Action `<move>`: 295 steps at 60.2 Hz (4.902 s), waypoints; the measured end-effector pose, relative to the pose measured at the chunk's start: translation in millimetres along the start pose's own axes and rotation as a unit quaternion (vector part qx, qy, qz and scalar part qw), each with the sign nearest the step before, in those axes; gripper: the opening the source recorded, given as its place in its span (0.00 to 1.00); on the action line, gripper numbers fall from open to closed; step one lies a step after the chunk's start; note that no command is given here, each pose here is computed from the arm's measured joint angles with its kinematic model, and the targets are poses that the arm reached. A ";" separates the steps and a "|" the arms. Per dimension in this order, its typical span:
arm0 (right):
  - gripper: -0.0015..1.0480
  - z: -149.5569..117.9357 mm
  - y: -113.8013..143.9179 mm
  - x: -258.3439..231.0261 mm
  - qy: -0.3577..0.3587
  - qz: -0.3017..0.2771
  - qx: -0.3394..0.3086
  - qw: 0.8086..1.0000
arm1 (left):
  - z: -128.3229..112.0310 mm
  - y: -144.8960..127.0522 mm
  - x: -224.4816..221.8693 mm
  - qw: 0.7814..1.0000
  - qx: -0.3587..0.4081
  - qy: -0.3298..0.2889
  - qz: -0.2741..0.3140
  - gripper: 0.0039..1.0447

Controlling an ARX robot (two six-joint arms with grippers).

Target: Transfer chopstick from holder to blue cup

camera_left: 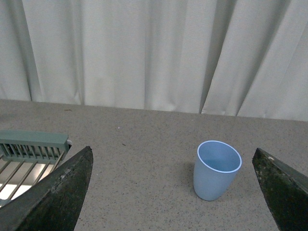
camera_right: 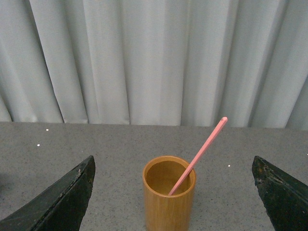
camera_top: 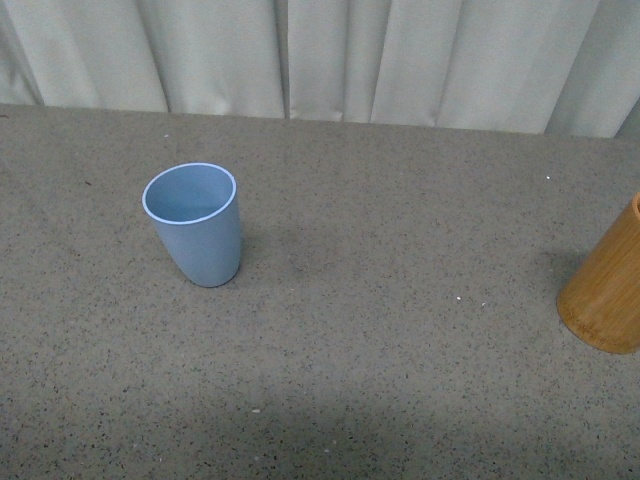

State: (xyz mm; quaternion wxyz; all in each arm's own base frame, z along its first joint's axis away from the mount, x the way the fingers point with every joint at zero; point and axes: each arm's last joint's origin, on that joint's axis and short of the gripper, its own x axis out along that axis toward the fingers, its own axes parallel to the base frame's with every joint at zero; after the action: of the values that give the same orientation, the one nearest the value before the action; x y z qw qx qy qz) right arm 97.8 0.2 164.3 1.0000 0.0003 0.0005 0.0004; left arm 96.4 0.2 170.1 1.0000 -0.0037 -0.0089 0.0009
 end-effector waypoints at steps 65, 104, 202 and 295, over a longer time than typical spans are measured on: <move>0.91 0.0 0.0 0.0 0.000 0.000 0.000 1.000 | 0.0 0.0 0.0 1.000 0.000 0.000 0.000 0.94; 0.91 0.0 0.0 0.0 0.000 0.000 0.000 1.000 | 0.0 0.0 0.0 1.000 0.001 0.000 0.000 0.94; 0.91 0.1 0.0 0.0 0.000 0.000 0.000 1.000 | -10.4 3.3 22.8 0.928 -0.317 0.061 0.185 0.94; 0.91 0.1 0.0 0.0 0.000 0.000 0.000 1.000 | -54.9 -70.1 209.0 0.906 -0.277 0.288 0.141 0.94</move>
State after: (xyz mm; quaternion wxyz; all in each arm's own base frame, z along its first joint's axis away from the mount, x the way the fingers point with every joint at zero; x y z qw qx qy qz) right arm 97.7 0.2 164.3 1.0000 0.0003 0.0001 0.0004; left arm 306.5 -70.0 119.4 0.9071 -0.2820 0.2801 0.1385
